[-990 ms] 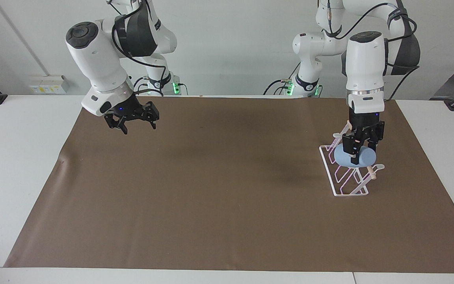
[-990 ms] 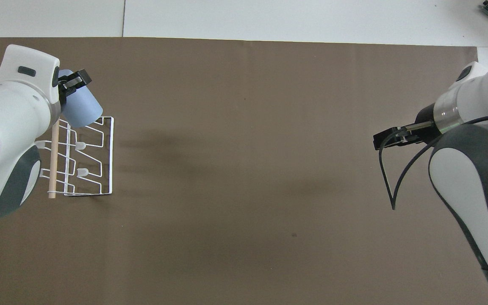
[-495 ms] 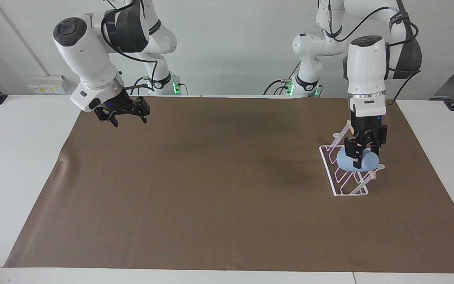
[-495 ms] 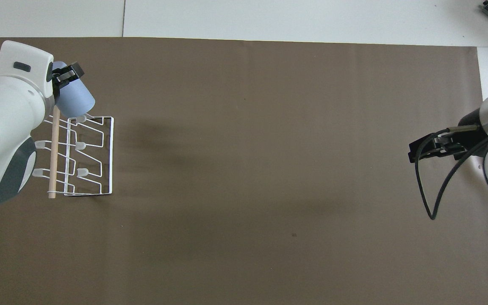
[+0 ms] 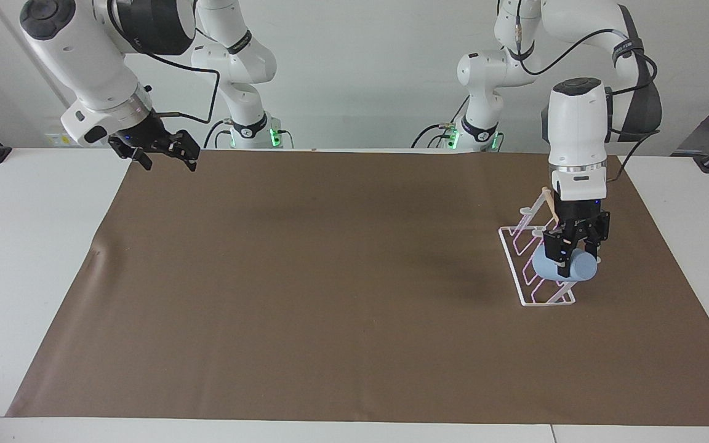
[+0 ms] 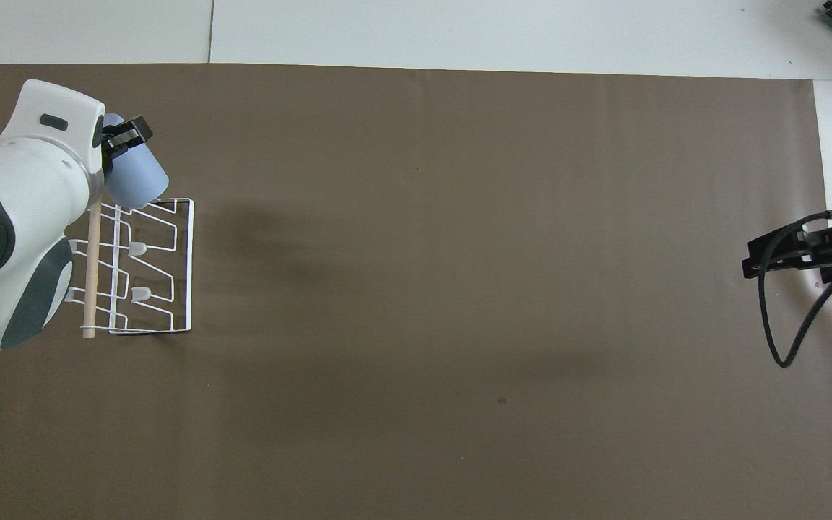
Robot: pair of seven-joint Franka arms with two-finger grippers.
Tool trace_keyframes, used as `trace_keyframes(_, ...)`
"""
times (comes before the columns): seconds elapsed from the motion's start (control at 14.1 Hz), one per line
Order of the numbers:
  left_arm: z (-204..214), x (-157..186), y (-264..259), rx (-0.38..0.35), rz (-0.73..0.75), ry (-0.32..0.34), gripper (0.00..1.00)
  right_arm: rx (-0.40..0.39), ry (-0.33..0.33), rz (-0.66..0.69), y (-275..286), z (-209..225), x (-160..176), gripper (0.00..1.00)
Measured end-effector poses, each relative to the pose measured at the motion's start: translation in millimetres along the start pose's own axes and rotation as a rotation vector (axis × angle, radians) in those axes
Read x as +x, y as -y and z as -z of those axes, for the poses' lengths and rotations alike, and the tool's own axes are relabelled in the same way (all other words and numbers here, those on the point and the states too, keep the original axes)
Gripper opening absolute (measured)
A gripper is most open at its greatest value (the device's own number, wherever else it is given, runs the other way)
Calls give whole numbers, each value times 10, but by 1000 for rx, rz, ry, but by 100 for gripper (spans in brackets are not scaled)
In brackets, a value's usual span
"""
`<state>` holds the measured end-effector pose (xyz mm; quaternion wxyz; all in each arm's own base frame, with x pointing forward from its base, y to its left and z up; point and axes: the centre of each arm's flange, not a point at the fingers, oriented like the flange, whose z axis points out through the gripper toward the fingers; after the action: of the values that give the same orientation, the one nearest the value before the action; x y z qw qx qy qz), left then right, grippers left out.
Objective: Hang cup on cup holder
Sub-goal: 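Lower the cup onto the rack hook with the left gripper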
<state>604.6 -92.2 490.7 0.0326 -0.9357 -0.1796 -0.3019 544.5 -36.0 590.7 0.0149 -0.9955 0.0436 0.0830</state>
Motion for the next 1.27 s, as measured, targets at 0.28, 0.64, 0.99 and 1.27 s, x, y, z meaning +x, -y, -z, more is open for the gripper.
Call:
trace_keyframes(0.28, -70, -103, 26, 9, -8, 19, 74, 4, 3, -26, -139, -12, 3, 100)
trace_keyframes(0.64, -90, -162, 67, 17, -9, 29, 74, 3, -10, -26, -138, -12, 21, 100)
trace_keyframes(0.99, -113, -202, 107, 24, -8, 36, 74, 4, -27, -5, -170, -2, 39, 100)
trace_keyframes(1.27, -4, -205, 124, 15, -8, 19, 74, 3, -39, 52, -182, 3, 55, 100)
